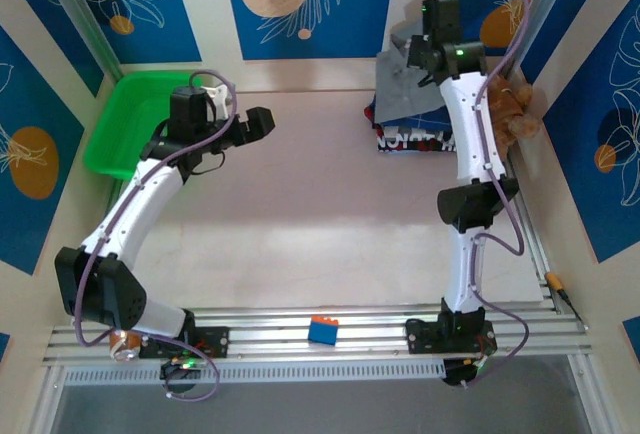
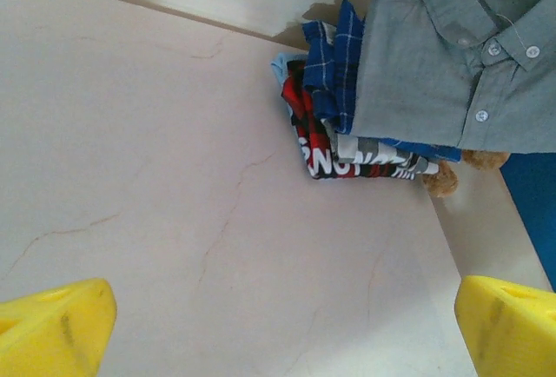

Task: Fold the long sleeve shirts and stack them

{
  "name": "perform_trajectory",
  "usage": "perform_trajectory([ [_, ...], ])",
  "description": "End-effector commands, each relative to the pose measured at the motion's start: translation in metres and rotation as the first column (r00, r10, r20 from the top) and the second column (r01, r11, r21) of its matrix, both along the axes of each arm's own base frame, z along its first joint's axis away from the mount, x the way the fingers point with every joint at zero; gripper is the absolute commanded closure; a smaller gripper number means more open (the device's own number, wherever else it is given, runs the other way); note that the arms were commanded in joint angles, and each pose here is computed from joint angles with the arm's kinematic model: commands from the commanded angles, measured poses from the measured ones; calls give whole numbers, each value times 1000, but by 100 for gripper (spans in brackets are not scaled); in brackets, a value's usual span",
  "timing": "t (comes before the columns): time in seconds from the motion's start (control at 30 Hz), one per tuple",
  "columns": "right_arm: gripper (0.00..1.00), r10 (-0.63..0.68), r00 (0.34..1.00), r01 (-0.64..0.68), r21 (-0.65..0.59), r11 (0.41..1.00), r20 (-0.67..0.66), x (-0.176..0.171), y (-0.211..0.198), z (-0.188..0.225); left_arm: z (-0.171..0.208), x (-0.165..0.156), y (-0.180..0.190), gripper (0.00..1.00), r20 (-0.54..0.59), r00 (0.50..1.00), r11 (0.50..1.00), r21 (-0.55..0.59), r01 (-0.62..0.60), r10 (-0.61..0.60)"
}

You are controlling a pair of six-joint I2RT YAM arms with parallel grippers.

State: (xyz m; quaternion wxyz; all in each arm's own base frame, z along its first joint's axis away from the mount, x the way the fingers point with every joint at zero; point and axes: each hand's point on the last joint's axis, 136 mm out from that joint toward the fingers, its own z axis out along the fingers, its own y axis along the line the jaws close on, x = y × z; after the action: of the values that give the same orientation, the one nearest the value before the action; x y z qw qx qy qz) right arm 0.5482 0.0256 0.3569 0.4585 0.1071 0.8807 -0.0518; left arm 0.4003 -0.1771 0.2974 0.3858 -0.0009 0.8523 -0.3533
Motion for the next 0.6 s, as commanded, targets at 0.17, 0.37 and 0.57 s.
perform_trajectory([
  [0.17, 100, -66, 993, 80, 143, 987, -96, 52, -62, -88, 3, -22, 20, 0, -3, 1000, 993, 114, -8, 9],
  [0.37, 90, -174, 975, 194, 150, 970, -135, 66, -124, -131, -6, -32, 34, 0, -37, 998, 984, 174, -40, 47],
  [0.57, 24, -208, 968, 229, 155, 961, -141, 67, -149, -143, -12, -34, 48, 0, -58, 994, 975, 208, -79, 93],
])
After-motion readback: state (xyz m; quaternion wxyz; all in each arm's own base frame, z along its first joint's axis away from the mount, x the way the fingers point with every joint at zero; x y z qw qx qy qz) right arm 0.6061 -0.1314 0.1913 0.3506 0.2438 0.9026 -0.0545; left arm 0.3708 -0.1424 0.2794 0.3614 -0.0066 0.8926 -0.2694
